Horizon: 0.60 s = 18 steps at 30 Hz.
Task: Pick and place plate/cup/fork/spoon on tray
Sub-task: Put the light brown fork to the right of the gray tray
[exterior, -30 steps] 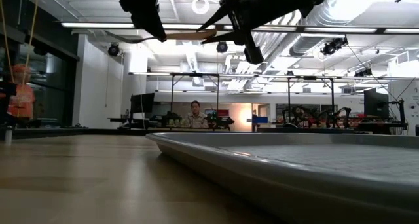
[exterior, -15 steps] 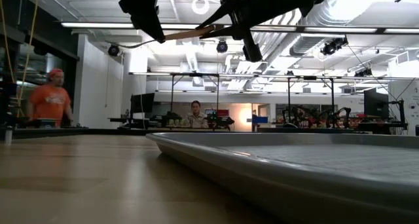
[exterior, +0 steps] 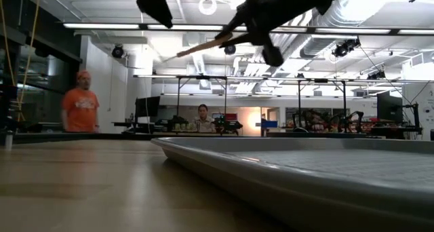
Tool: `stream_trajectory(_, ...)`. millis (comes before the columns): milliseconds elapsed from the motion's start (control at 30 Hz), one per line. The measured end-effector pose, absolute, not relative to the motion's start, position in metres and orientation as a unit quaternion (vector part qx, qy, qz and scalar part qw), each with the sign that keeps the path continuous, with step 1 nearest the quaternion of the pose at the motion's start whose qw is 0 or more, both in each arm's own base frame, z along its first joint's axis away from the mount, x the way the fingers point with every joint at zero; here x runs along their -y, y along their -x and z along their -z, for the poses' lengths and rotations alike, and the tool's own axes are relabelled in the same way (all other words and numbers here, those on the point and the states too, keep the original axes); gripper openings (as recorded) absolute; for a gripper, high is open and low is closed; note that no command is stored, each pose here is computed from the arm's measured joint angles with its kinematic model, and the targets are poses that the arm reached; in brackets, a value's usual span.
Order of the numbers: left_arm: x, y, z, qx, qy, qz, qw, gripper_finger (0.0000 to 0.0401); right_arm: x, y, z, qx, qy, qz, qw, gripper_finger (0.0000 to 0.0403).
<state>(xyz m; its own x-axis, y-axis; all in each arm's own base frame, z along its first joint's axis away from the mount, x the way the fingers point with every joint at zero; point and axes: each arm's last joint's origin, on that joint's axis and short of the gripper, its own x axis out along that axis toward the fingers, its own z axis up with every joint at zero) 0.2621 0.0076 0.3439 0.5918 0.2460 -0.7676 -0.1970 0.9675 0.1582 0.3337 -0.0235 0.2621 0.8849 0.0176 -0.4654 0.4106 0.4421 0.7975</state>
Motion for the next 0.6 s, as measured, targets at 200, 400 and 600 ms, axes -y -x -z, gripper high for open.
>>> stream_trajectory(200, -0.021, -0.243, -0.376, -0.361, -0.020, -0.210, 0.908, 0.0207, 0.008, -0.282, -0.279, -0.298, -0.475, 0.205, 0.802, 0.0037)
stream_trajectory(400, -0.038, -0.226, -0.391, -0.267, 0.028, -0.251, 0.930, 0.0203, -0.034, -0.219, -0.300, -0.323, -0.468, 0.281, 0.773, 0.0037)
stream_trajectory(600, -0.046, -0.216, -0.395, -0.205, 0.076, -0.258, 0.941, 0.0202, -0.071, -0.159, -0.308, -0.294, -0.503, 0.343, 0.736, 0.0037)
